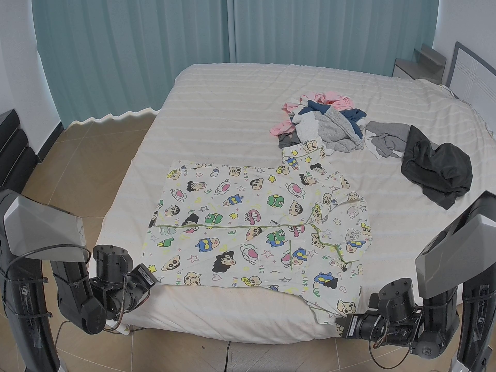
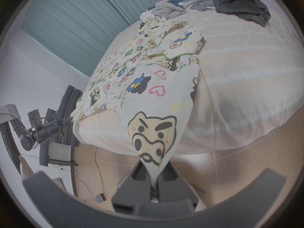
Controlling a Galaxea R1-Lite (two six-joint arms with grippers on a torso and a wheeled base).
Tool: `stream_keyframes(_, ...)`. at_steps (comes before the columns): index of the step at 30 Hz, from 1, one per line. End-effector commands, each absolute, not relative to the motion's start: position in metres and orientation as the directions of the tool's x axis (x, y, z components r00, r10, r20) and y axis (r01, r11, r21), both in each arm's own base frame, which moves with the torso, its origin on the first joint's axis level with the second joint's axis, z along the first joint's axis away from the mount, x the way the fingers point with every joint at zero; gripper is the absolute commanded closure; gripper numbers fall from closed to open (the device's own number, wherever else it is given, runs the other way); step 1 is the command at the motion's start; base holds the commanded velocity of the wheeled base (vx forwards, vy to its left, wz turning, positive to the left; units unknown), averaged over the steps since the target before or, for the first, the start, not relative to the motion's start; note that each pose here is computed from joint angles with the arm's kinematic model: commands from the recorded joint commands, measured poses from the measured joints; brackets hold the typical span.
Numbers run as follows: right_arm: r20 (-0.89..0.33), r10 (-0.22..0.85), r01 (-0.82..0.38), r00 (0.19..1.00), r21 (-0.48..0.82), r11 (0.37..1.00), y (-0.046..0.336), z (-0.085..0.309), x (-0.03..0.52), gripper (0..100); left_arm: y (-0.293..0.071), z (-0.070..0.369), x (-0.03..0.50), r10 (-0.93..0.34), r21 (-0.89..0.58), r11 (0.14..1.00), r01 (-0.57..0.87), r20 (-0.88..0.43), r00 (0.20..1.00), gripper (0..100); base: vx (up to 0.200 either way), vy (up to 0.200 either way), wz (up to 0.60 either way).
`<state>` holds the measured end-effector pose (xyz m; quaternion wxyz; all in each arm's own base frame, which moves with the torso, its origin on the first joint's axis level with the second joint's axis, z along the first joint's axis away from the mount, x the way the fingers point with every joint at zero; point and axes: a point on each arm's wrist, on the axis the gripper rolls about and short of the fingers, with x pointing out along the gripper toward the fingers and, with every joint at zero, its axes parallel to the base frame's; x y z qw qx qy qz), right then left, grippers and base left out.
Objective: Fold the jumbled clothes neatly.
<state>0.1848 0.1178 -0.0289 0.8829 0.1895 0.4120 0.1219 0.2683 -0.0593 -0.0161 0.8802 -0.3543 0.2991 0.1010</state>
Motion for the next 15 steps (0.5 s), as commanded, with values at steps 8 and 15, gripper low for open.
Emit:
stream_keyframes(8, -0.695, 0.396, -0.105, 0.600, 0.423, 0.900, 0.124, -0.019, 0.170, 100, -0.054, -0.023, 0.251, -0.032, -0.505, 0.759, -0.410, -0.659, 0.752, 100, 0.000, 0.000, 0.00)
stream_keyframes(15, -0.704, 0.387, -0.096, 0.595, 0.415, 0.905, 0.121, -0.013, 0.167, 100, -0.049, -0.024, 0.253, -0.079, -0.537, 0.744, -0.398, -0.662, 0.745, 100, 0.000, 0.000, 0.00)
